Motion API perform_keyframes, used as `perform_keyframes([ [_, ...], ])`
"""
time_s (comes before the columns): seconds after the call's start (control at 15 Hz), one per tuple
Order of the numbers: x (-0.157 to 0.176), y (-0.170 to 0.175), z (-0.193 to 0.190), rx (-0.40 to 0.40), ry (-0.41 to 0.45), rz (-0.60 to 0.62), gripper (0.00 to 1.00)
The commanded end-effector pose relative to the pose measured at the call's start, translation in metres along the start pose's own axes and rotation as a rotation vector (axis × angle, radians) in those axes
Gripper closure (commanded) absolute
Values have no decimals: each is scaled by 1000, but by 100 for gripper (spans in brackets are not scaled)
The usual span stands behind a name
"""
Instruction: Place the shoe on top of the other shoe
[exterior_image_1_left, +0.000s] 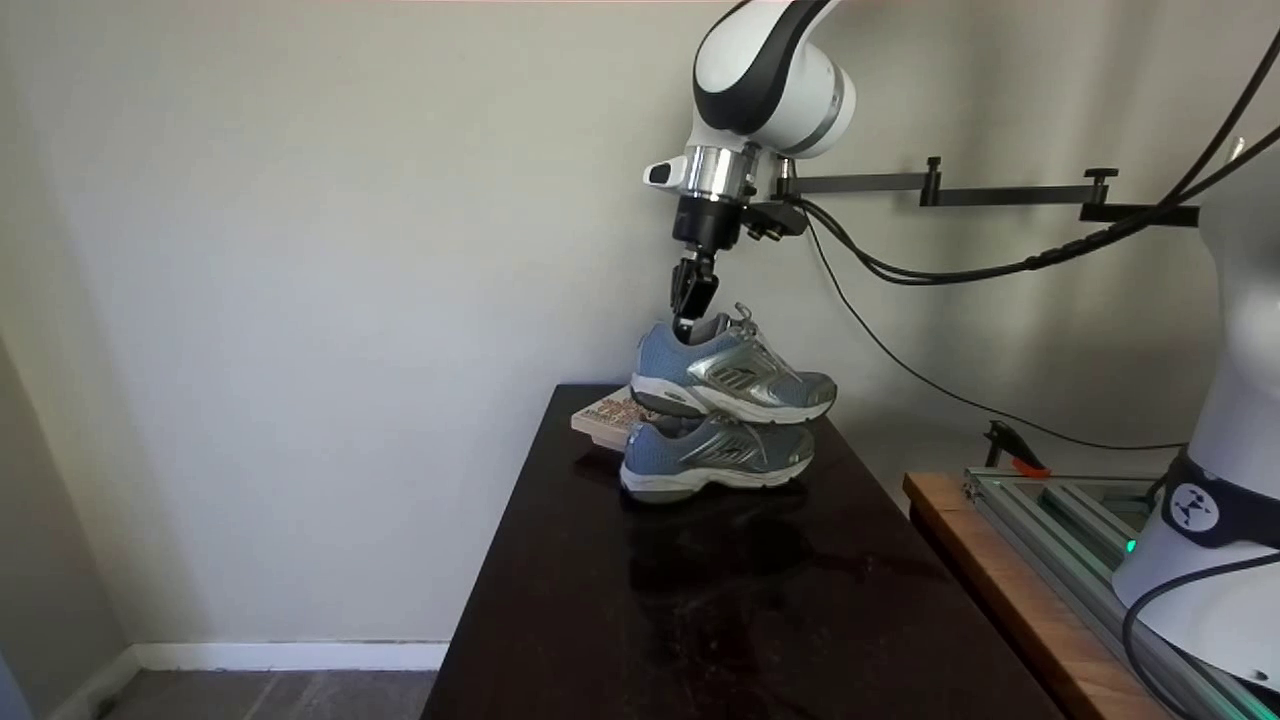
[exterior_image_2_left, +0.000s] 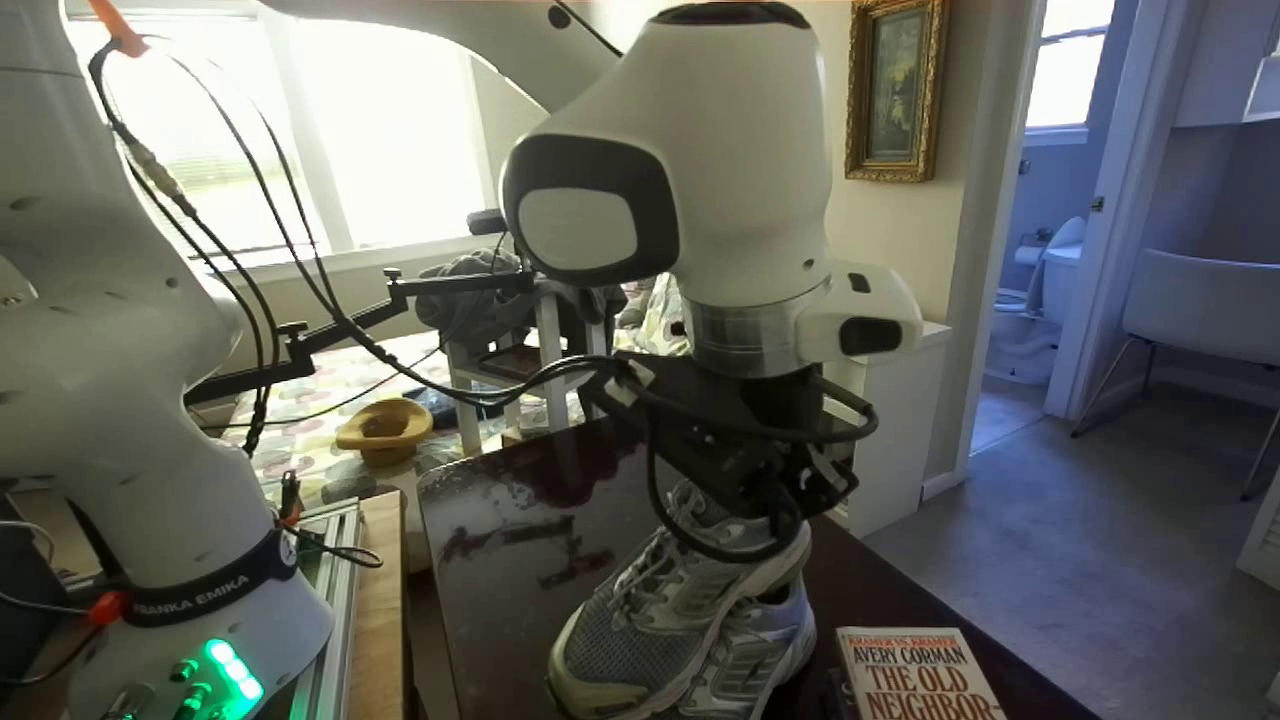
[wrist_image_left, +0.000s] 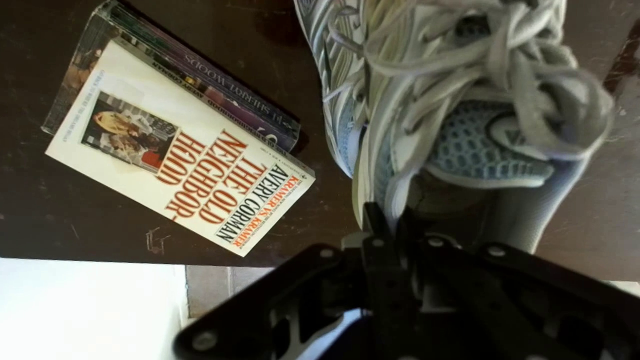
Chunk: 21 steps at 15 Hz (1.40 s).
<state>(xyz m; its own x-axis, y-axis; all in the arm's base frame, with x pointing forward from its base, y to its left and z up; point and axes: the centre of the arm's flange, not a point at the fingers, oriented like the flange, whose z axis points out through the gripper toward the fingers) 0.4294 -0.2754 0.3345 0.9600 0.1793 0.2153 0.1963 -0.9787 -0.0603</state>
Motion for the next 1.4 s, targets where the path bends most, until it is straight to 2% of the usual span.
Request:
perform_keyframes([
  [0.0,12,6,5,3,-10,0,97],
  [0.07,13,7,6,0,-13,0,96],
  [0.13,13,7,7,-2,-16,1,86],
  [0.2,13,7,7,-3,-17,2,67],
  [0.8,18,7,6,-8,-14,4,5],
  [0.93,17,6,3,-11,-15,11,0],
  [1.33,14,-2,-8,-38,-43,33,0],
])
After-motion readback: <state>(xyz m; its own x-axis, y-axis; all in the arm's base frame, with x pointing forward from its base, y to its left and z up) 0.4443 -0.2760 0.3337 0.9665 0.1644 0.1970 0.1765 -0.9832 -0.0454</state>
